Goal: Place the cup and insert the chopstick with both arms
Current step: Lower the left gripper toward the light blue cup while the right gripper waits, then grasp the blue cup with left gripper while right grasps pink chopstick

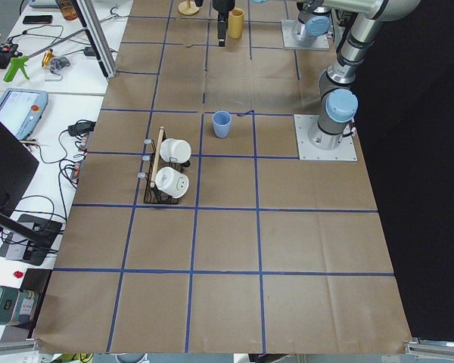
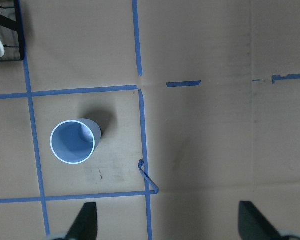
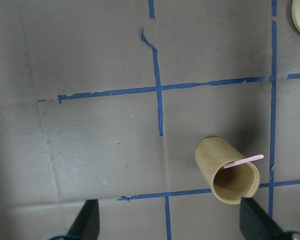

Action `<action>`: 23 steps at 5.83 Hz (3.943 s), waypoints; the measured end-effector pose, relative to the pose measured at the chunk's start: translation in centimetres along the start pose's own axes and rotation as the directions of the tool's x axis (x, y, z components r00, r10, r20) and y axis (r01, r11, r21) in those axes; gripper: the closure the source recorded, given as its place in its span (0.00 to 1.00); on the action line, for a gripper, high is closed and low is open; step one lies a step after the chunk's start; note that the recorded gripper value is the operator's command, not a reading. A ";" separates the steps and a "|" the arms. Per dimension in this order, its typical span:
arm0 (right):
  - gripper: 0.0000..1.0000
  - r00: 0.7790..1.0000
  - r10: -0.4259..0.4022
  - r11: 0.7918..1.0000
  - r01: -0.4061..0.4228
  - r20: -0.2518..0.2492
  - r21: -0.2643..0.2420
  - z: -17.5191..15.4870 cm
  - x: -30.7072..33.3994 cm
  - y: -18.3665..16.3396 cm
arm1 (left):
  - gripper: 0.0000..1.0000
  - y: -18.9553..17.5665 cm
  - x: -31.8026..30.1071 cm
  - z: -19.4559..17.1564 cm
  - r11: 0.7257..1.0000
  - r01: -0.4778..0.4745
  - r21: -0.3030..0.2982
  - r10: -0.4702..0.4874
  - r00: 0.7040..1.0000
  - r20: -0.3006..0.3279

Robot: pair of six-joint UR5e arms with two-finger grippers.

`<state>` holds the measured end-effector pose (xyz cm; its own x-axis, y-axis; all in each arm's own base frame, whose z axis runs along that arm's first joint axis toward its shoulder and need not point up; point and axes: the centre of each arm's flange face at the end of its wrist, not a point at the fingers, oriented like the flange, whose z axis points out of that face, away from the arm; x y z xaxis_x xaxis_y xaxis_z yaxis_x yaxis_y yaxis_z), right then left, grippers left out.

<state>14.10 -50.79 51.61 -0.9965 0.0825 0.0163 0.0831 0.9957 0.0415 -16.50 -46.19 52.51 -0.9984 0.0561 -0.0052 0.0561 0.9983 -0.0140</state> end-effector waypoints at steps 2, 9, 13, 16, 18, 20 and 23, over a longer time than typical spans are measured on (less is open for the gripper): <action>0.00 1.000 0.000 1.000 0.000 0.000 0.002 -0.1 0.0 0.0 | 0.01 0.0 0.0 0.0 1.000 0.000 0.000 0.000 1.000 0.001; 0.00 1.000 -0.014 1.000 0.014 -0.006 -0.002 0.4 1.5 -0.9 | 0.02 0.7 -11.0 10.6 0.993 0.028 -0.114 -0.031 0.999 -0.025; 0.01 0.998 -0.068 0.998 0.068 -0.002 -0.010 2.2 9.9 -2.6 | 0.02 1.0 -12.4 20.4 0.993 0.014 -0.115 -0.017 0.999 -0.029; 0.00 0.997 -0.077 0.997 0.077 -0.006 0.009 7.9 11.9 -1.3 | 0.02 -0.4 -12.4 23.3 0.992 0.007 -0.126 -0.011 0.999 -0.032; 0.00 0.998 -0.068 0.998 0.068 -0.003 0.015 13.1 13.4 0.6 | 0.51 -1.6 -12.3 26.0 0.990 -0.003 -0.143 -0.002 0.999 -0.036; 0.01 0.998 -0.064 0.998 0.065 0.004 -0.010 16.3 13.3 1.8 | 0.95 -1.5 -12.2 27.2 0.986 0.005 -0.167 -0.012 0.999 -0.039; 0.91 0.998 -0.063 0.998 0.063 0.006 -0.027 17.2 13.2 2.3 | 1.00 -1.7 -11.9 26.6 0.988 0.013 -0.154 -0.019 0.999 -0.036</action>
<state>0.89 -46.70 34.78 -0.9998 0.0202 0.0071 0.0206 0.9974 0.0690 -4.61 -48.90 26.00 -0.9988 0.0375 0.0309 0.0415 0.9893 0.1399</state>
